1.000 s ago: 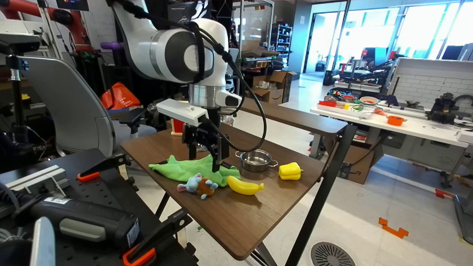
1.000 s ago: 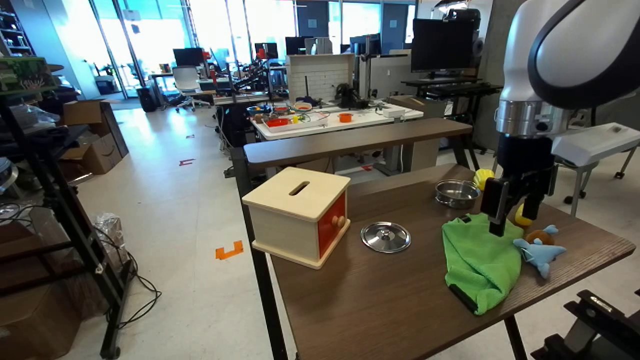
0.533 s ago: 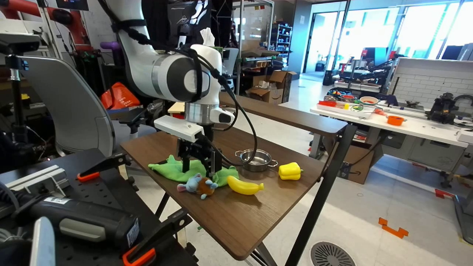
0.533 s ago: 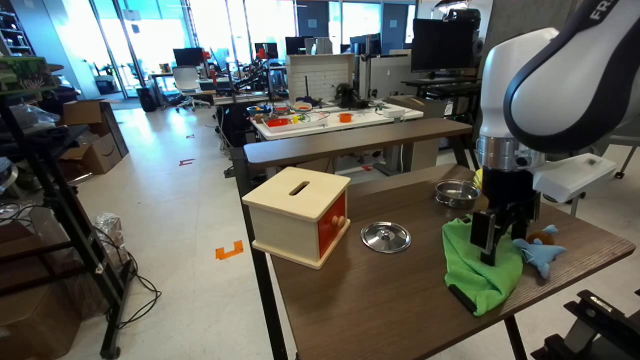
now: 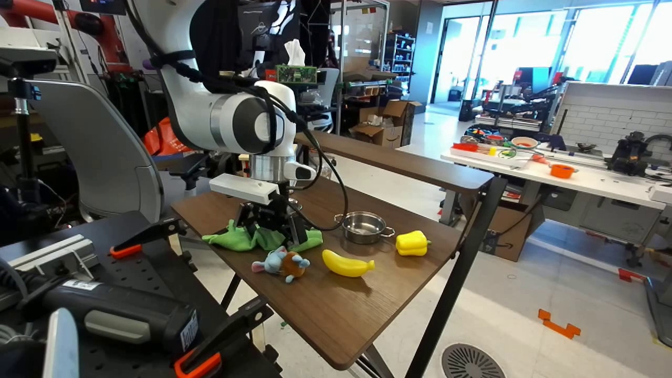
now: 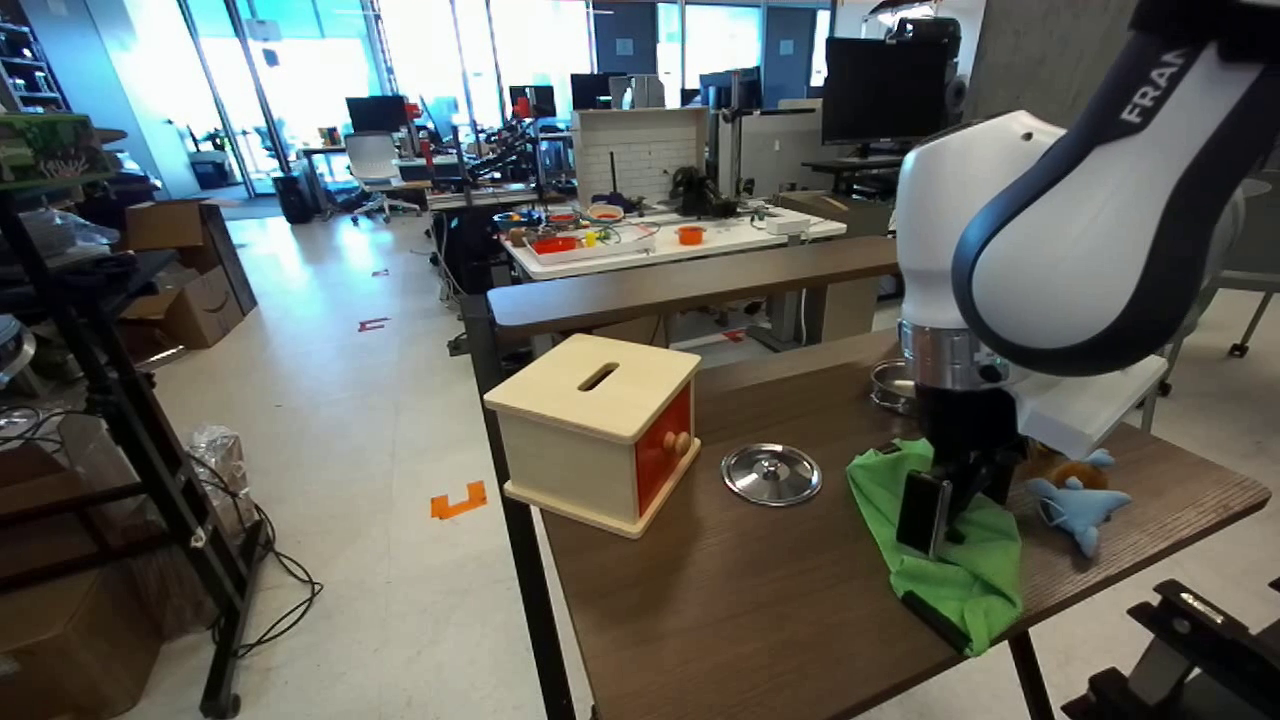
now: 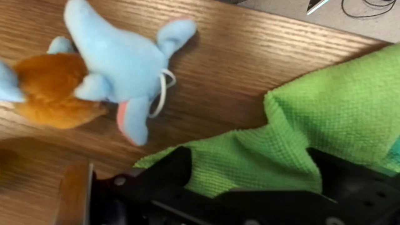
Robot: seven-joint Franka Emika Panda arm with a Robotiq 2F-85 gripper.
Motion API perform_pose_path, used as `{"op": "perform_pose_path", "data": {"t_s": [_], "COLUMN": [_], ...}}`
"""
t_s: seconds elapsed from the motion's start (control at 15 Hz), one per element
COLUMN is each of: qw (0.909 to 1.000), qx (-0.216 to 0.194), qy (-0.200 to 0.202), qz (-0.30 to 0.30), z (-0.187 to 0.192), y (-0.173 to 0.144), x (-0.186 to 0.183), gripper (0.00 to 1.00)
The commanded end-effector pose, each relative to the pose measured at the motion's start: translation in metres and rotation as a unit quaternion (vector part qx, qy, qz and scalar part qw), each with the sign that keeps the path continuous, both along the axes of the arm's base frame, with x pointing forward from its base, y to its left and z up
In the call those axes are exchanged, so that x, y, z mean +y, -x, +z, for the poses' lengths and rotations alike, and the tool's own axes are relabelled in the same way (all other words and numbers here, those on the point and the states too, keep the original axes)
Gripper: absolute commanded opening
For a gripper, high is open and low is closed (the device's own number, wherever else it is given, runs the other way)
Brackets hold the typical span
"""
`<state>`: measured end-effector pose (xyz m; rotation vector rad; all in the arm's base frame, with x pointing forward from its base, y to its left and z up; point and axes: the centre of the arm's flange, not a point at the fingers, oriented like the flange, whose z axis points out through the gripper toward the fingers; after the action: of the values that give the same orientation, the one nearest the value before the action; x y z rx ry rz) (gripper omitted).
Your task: Move the green towel to the left
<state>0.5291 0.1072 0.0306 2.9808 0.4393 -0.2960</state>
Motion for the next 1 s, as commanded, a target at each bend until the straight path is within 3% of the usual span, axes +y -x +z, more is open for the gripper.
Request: {"op": "perform_pose_path", "data": {"t_s": [0.0,0.53,0.93], "qw": [0.9990,0.9953,0.9926], "qx": [0.015,0.016,0.040], "qy": [0.015,-0.010,-0.023], "qz": [0.039,0.095,0.112], "z": [-0.019,-0.023,-0.031], "y": [-0.009,-0.023,-0.019], "x": [0.044,0.144,0.195], "gripper": [1.00,1.00,1.00]}}
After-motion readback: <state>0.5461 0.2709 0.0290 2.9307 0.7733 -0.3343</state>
